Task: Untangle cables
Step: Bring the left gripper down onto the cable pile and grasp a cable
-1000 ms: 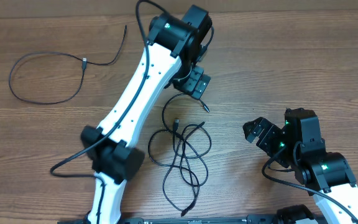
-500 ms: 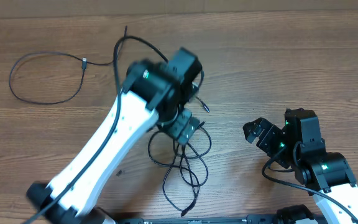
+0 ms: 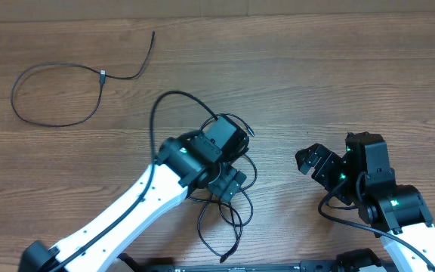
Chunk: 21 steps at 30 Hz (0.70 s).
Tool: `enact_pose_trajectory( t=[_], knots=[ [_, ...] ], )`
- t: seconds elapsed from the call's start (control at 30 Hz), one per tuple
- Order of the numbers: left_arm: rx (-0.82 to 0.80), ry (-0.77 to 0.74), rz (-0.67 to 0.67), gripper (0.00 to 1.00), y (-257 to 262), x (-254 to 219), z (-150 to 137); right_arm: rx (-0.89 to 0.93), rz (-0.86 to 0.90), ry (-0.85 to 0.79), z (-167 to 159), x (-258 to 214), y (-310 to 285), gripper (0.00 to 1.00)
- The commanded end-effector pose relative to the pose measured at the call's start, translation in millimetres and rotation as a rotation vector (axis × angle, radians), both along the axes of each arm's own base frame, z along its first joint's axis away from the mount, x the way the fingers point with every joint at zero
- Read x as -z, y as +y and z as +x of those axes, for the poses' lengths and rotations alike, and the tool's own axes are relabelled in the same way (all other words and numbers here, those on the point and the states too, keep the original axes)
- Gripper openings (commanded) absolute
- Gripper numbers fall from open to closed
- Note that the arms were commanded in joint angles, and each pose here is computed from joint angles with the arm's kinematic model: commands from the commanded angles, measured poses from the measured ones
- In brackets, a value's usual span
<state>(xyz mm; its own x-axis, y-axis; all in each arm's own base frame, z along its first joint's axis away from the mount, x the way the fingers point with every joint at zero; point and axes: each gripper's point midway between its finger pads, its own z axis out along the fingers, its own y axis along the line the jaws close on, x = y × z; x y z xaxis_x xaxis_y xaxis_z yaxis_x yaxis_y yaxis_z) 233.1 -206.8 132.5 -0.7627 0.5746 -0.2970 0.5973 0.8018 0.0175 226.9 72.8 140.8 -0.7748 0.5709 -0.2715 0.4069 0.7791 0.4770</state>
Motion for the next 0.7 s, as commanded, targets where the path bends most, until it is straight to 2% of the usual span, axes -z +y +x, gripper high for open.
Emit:
enact_pose_trajectory(
  t=[0.0,0.4,0.43,0.47,0.67],
  knots=[
    [-0.079,0.062,0.006,1.0,-1.1,32.1,-1.2,0.006,0.0,-0.044,5.3,-14.6,-1.6,1.0],
    [-0.142,0.186,0.12,1.0,-2.2,98.4,2.9,0.006,0.0,-0.043,5.0,-14.4,-1.6,1.0],
    [-0.144,0.192,0.124,0.97,-2.6,102.5,3.2,0.006,0.0,-0.043,5.0,-14.4,-1.6,1.0],
    [-0.154,0.195,0.125,0.94,-3.1,105.2,3.7,0.006,0.0,-0.043,5.0,-14.4,-1.7,1.0],
    [-0.171,0.171,0.093,0.93,-10.1,106.2,11.5,0.005,0.0,-0.043,5.0,-14.4,-1.7,1.0]
  ],
)
